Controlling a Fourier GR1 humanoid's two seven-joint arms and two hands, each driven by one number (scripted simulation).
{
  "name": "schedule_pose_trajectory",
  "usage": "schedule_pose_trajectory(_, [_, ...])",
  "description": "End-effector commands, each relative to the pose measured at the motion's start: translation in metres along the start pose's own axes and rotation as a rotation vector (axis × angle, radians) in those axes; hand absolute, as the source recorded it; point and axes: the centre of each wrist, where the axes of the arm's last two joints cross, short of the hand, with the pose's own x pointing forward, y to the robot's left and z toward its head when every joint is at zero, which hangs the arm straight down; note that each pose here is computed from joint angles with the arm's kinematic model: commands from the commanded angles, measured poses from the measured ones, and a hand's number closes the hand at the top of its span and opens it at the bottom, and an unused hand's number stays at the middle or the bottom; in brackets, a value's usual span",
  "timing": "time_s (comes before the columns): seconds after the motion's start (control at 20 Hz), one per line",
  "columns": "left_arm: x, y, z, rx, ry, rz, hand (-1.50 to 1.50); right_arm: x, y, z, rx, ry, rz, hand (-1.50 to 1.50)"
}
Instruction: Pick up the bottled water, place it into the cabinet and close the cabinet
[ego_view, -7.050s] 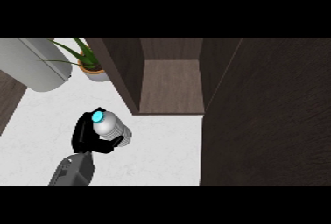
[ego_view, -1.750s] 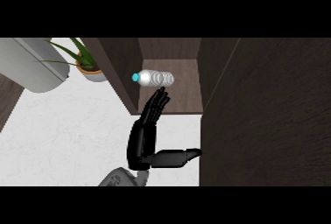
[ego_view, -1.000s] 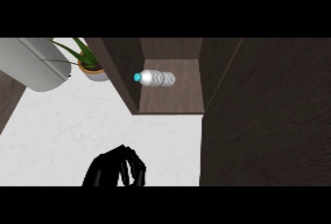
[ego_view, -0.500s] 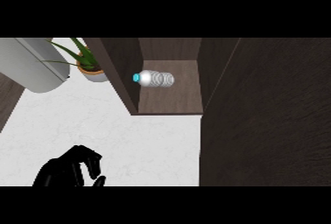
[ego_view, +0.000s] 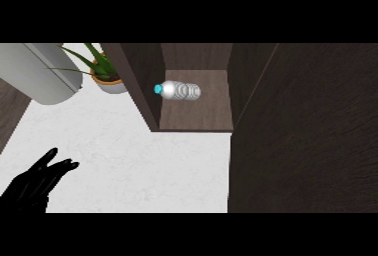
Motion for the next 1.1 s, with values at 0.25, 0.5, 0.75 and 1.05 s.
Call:
schedule_pose_trajectory(0.25, [0.018, 0.029, 0.013, 0.022, 0.009, -0.007, -1.5, 0.049, 0.044, -0.046, 0.263, 0.019, 0.245, 1.5])
schedule_pose_trajectory(0.5, [0.027, 0.039, 0.018, 0.019, 0.034, 0.011, -1.5, 0.044, 0.042, -0.06, 0.352, 0.036, 0.256, 1.5])
schedule_pose_trajectory(0.75, [0.038, 0.049, 0.02, 0.025, 0.038, 0.007, -1.5, 0.039, 0.039, -0.074, 0.392, 0.072, 0.262, 1.5])
schedule_pose_trajectory(1.05, [0.046, 0.066, 0.026, 0.033, 0.04, -0.015, -1.5, 0.026, 0.04, -0.092, 0.351, 0.056, 0.172, 1.5])
